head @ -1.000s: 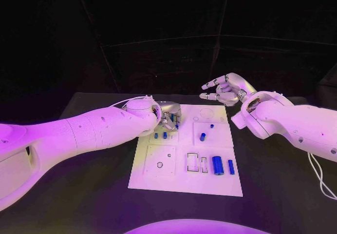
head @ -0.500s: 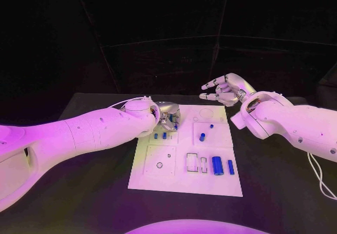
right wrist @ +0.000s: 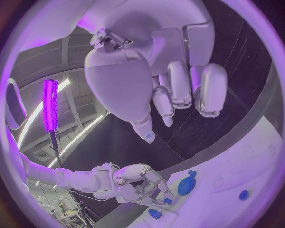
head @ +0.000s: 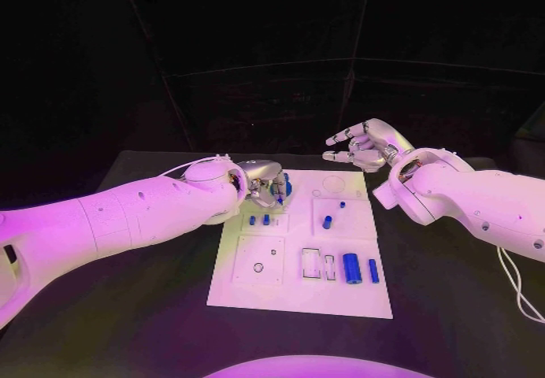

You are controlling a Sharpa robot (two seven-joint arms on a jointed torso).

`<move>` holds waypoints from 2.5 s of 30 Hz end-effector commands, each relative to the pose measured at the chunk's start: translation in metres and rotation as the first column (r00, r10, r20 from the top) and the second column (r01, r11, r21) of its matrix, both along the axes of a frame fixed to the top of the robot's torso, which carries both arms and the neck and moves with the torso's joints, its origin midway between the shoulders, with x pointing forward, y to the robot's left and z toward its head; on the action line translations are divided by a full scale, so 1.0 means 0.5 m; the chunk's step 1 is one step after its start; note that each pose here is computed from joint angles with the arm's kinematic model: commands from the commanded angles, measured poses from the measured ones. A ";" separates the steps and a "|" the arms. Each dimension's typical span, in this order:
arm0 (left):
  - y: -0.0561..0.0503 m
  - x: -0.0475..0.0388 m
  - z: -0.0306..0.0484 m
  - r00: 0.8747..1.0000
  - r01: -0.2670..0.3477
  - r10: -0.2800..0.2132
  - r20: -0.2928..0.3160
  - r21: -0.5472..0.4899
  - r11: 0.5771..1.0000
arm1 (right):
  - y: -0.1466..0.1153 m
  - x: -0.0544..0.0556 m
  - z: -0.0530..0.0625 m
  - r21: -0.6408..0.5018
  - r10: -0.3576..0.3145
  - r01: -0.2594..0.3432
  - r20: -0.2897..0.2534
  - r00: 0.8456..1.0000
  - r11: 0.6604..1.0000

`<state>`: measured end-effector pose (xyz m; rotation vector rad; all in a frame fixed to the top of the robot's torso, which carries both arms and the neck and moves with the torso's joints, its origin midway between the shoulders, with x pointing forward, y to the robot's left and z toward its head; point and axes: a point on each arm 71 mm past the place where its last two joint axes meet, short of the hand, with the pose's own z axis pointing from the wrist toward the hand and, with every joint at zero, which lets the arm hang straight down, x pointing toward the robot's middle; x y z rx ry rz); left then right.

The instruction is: Assemble the parts on the task board

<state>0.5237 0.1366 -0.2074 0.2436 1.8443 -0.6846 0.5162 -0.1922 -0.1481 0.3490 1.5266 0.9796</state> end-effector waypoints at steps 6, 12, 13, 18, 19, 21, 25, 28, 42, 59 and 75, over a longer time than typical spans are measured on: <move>0.035 -0.004 0.013 0.999 -0.030 0.031 0.018 -0.052 0.998 | -0.002 0.001 0.003 0.003 -0.002 0.002 0.005 1.000 1.000; 0.056 -0.005 0.009 0.999 -0.049 0.049 -0.005 -0.029 0.998 | -0.004 0.001 0.002 0.002 -0.003 0.003 0.004 1.000 1.000; 0.059 -0.005 0.008 0.999 -0.051 0.051 -0.008 -0.026 0.998 | -0.004 0.001 0.002 0.002 -0.003 0.003 0.004 1.000 1.000; 0.070 -0.003 0.005 0.998 -0.060 0.060 -0.018 -0.014 0.998 | -0.003 0.001 0.002 0.002 -0.003 0.003 0.004 1.000 1.000; 0.072 -0.003 0.005 0.998 -0.062 0.062 -0.020 -0.011 0.998 | -0.003 0.001 0.002 0.002 -0.002 0.002 0.004 1.000 1.000; 0.075 -0.002 0.004 0.998 -0.066 0.066 -0.024 -0.007 0.998 | -0.003 0.001 0.002 0.002 -0.002 0.002 0.004 1.000 1.000; 0.078 0.000 0.001 0.997 -0.069 0.069 -0.033 0.002 0.998 | -0.003 0.001 0.001 0.002 -0.002 0.002 0.003 1.000 1.000; 0.078 0.001 -0.001 0.997 -0.070 0.070 -0.039 0.008 0.998 | -0.003 0.001 0.001 0.002 -0.003 0.003 0.003 1.000 1.000; 0.073 0.005 -0.020 0.994 -0.071 0.073 -0.075 0.034 0.997 | -0.001 0.001 0.001 0.002 0.000 0.000 0.003 1.000 1.000; 0.065 0.008 -0.032 0.993 -0.074 0.077 -0.085 0.039 0.997 | 0.001 0.001 0.001 0.002 0.001 -0.001 0.003 1.000 1.000; 0.065 0.007 -0.034 0.992 -0.085 0.089 -0.092 0.048 0.995 | 0.000 0.002 0.001 0.001 0.000 0.000 0.002 1.000 1.000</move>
